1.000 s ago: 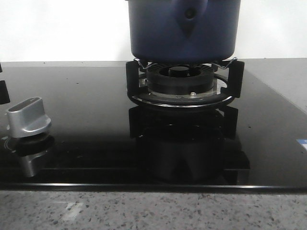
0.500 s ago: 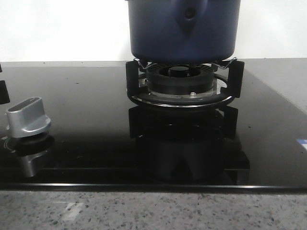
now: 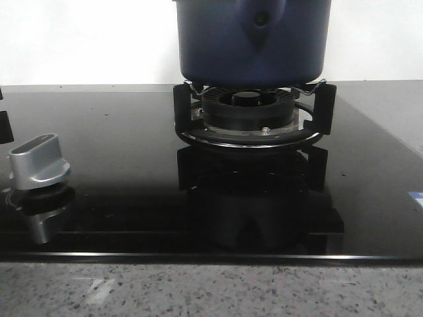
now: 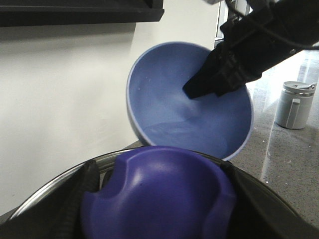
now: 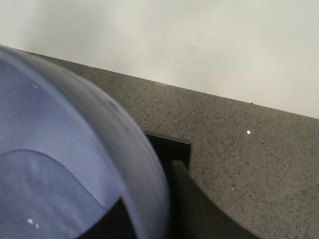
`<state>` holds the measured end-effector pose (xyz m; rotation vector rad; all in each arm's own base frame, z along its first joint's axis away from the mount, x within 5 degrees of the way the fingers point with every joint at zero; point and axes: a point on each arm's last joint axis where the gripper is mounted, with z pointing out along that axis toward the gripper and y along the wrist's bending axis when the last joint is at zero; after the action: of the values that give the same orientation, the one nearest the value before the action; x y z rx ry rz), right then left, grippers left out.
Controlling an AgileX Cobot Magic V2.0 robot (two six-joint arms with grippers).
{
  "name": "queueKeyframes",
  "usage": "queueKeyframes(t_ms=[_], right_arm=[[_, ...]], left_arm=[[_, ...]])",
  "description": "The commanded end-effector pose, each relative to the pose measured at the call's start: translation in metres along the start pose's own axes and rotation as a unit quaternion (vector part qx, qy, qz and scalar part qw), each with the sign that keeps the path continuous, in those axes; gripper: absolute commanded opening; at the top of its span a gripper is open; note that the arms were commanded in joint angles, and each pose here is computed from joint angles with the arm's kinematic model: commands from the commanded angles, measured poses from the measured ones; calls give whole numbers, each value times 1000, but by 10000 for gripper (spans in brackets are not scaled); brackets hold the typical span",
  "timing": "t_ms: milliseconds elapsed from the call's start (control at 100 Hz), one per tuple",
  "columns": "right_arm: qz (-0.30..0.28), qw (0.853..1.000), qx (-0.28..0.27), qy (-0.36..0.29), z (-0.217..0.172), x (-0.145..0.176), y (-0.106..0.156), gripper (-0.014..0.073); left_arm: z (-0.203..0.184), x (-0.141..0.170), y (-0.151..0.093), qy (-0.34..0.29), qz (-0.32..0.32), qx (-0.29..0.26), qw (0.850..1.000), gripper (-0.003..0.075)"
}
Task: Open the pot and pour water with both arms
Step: 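Tilt the blue bowl over the pot with the right gripper to pour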
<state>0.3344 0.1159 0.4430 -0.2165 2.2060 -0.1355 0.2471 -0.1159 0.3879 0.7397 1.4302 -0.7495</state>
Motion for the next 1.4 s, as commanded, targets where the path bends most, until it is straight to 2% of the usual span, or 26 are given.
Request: queueKeyframes(t_ms=[0, 250, 500, 750, 1010, 1390], right_arm=[[-3, 998, 22, -64, -20, -15, -5, -64], [-61, 993, 67, -68, -15, -15, 8, -64], [-117, 981, 128, -90, -22, -20, 11, -64], [-130, 975, 165, -79, -24, -18, 6, -64], [-155, 967, 177, -96, -31, -20, 16, -63], [-225, 926, 261, -155, -51, -31, 26, -62]], left_arm=[[-8, -28, -7, -71, -21, 9, 997, 274], [-8, -28, -7, -71, -21, 10, 997, 274], [-8, -28, -7, -71, -21, 10, 997, 274], [-8, -28, -7, -71, -21, 10, 997, 274], [-8, -28, -7, -71, -21, 10, 997, 274], [-8, -28, -7, -71, -21, 10, 997, 274]])
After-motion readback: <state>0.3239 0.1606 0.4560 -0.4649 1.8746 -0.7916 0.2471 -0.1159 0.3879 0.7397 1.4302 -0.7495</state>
